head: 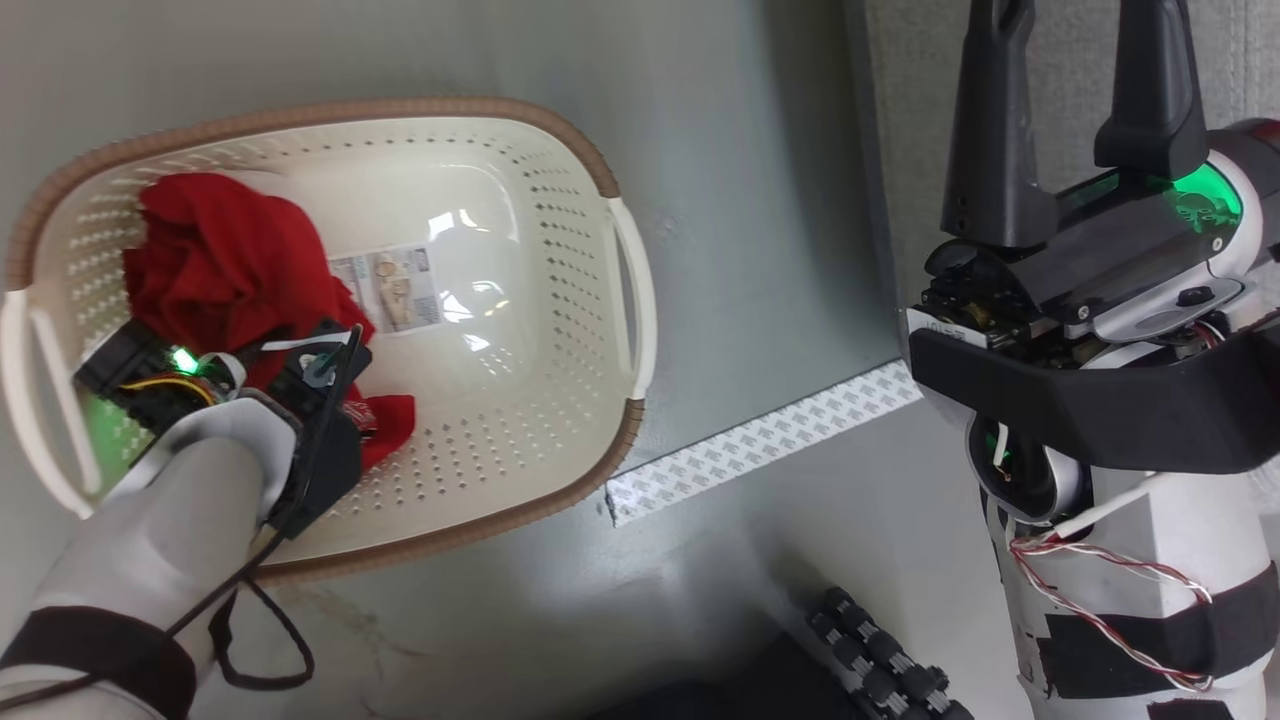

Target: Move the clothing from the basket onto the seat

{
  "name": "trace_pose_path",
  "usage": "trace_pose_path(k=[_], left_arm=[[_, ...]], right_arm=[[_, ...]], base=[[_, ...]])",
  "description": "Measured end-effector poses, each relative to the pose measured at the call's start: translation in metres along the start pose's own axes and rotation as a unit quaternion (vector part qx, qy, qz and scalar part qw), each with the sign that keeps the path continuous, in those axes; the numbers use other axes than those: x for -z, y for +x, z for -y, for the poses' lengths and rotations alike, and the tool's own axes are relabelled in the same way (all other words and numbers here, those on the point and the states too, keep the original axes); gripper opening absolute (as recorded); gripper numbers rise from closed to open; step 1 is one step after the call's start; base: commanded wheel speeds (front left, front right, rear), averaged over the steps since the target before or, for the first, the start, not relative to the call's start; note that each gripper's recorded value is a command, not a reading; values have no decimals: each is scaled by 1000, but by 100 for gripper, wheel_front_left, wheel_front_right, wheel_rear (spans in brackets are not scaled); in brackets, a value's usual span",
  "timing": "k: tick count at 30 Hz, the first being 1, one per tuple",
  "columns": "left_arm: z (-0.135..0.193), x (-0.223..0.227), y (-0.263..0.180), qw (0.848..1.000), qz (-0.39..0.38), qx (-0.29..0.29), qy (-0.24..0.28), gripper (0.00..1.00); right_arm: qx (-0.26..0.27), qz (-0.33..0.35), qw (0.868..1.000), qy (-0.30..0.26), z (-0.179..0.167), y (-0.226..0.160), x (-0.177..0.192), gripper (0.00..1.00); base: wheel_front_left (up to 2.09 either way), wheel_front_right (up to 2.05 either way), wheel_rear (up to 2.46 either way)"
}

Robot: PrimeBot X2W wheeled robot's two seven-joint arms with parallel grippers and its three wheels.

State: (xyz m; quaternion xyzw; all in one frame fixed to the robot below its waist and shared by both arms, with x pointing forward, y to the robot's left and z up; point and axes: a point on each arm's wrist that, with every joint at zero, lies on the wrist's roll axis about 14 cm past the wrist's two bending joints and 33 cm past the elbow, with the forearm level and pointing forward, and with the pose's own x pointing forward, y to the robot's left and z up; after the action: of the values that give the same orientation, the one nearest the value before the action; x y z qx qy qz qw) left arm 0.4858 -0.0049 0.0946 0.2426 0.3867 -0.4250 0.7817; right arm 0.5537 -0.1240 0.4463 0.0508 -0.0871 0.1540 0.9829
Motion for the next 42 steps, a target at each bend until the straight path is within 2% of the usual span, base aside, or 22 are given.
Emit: trace_pose_path(k=[4, 5, 6, 14, 16, 25, 30, 37, 38, 42], left_arm=[[-1, 4, 9, 1000, -12, -4, 4, 100], [0, 4, 11, 1000, -14, -2, 6, 70], [0, 5, 12, 1000, -15, -1, 6, 0], [-2, -17, 8, 1000, 25, -5, -11, 0], [-3, -30, 3, 998, 55, -9, -38, 0], [-21, -61, -40, 984, 141, -54, -99, 0], [-30, -88, -79, 966, 202, -82, -135, 0], [-36, -124, -157, 932, 296, -129, -164, 0], [-34, -131, -181, 923, 316, -142, -166, 0], [-34, -148, -229, 901, 360, -169, -172, 0]], right_arm=[[3, -6, 1000, -1, 3, -2, 4, 100], [4, -8, 1000, -2, 4, -3, 6, 100], [4, -9, 1000, -2, 4, -3, 7, 100], [4, -10, 1000, -4, 3, -2, 5, 100], [3, -5, 1000, -4, 2, -2, 1, 100], [-3, 8, 1000, -10, -9, -4, -24, 100], [4, 6, 1000, -7, -13, -14, -37, 100], [0, 7, 1000, -2, -30, -30, -60, 100], [-1, 8, 1000, -1, -34, -36, -67, 100], [-4, 5, 1000, 7, -47, -51, -78, 100]], base=[[0, 0, 0], [0, 0, 0], [0, 0, 0], [0, 0, 0], [0, 0, 0], [0, 0, 0], [0, 0, 0], [0, 0, 0], [0, 0, 0], [0, 0, 0]])
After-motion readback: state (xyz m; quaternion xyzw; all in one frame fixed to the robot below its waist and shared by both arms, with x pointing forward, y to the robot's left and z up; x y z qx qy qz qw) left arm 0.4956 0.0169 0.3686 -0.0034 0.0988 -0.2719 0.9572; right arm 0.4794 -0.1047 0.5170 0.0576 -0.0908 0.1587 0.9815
